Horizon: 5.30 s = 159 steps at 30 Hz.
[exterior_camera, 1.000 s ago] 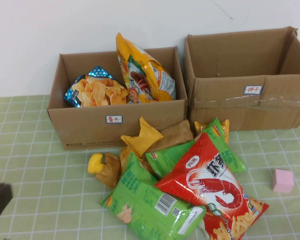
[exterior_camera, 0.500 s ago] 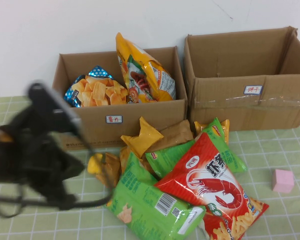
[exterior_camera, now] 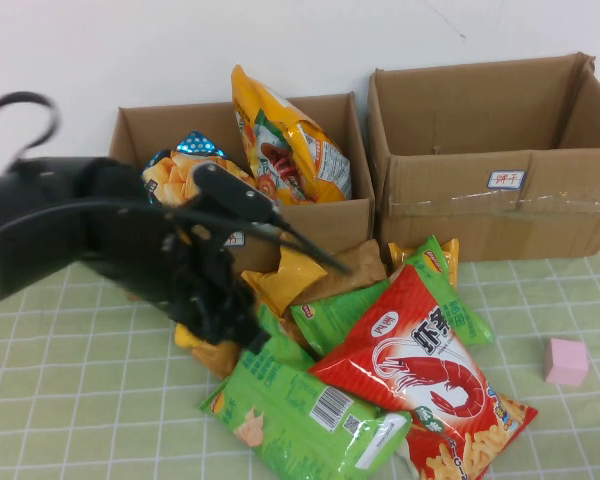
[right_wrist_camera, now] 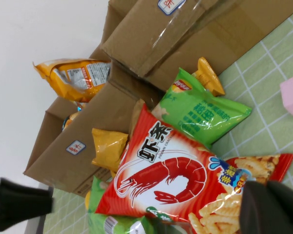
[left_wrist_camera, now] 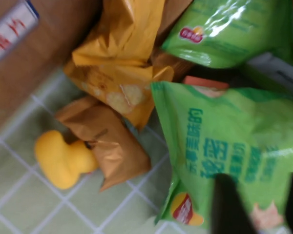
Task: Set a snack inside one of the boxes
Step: Pick up the potato chip, then place the potato chip in the potato chip box, then pick up the biscuit
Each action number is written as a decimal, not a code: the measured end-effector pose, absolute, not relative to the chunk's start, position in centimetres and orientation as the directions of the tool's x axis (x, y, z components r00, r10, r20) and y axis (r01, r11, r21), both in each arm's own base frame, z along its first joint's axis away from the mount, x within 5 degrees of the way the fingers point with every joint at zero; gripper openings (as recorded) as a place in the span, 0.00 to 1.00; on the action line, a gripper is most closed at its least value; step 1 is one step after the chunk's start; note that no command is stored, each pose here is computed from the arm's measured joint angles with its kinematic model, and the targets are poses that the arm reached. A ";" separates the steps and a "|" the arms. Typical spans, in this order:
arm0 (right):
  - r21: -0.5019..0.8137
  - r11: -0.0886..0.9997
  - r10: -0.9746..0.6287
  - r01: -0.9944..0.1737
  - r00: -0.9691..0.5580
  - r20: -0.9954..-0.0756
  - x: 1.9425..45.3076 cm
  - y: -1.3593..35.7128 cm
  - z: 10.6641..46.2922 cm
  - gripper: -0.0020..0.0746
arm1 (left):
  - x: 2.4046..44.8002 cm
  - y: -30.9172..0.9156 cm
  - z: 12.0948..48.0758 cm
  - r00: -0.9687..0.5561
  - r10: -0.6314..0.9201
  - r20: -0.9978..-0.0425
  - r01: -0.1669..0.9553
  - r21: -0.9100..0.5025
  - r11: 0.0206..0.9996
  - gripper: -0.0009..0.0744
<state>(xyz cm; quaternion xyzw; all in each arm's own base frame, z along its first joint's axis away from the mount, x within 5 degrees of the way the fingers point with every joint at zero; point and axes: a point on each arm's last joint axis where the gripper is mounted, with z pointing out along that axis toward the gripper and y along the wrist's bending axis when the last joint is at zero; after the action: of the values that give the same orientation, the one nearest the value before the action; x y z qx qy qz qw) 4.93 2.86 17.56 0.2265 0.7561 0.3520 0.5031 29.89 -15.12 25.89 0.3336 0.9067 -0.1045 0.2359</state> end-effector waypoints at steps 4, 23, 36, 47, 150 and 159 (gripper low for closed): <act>0.760 0.650 0.697 -0.012 -0.391 -0.601 4.9 2.9 17.6 0.02 | 32.0 -16.1 23.9 -0.766 0.473 -0.435 0.565 -0.107 0.818 0.66; 0.758 0.652 0.694 -0.013 -0.391 -0.604 4.9 2.9 17.6 0.02 | 35.4 -17.7 17.9 -0.905 0.331 -0.267 0.387 -0.196 0.901 0.75; 0.749 0.662 0.685 -0.019 -0.391 -0.615 4.9 2.9 17.6 0.02 | 35.5 -17.8 16.7 -0.914 0.337 -0.225 0.381 -0.195 0.904 0.06; 0.749 0.662 0.684 -0.019 -0.391 -0.615 4.9 2.9 17.6 0.02 | 33.7 -17.0 24.6 -0.811 0.409 -0.418 0.506 -0.150 0.850 0.02; -0.151 0.808 -0.363 -0.569 -0.281 -0.888 12.3 4.1 31.6 0.02 | 9.6 -2.1 31.2 -0.370 0.196 -0.908 0.251 0.105 0.962 0.01; -0.197 0.624 -0.543 -0.757 -0.239 -0.805 17.5 6.6 32.8 0.02 | 3.7 -0.5 27.5 -0.369 0.113 -0.922 0.213 0.035 0.976 0.01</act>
<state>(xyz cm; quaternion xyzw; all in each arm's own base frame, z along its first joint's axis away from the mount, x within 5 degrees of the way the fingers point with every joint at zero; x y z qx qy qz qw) 17.46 6.64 32.75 -0.4176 0.7781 0.1175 0.4542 3.74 -0.51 27.48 0.0989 0.8261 -0.0452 0.5529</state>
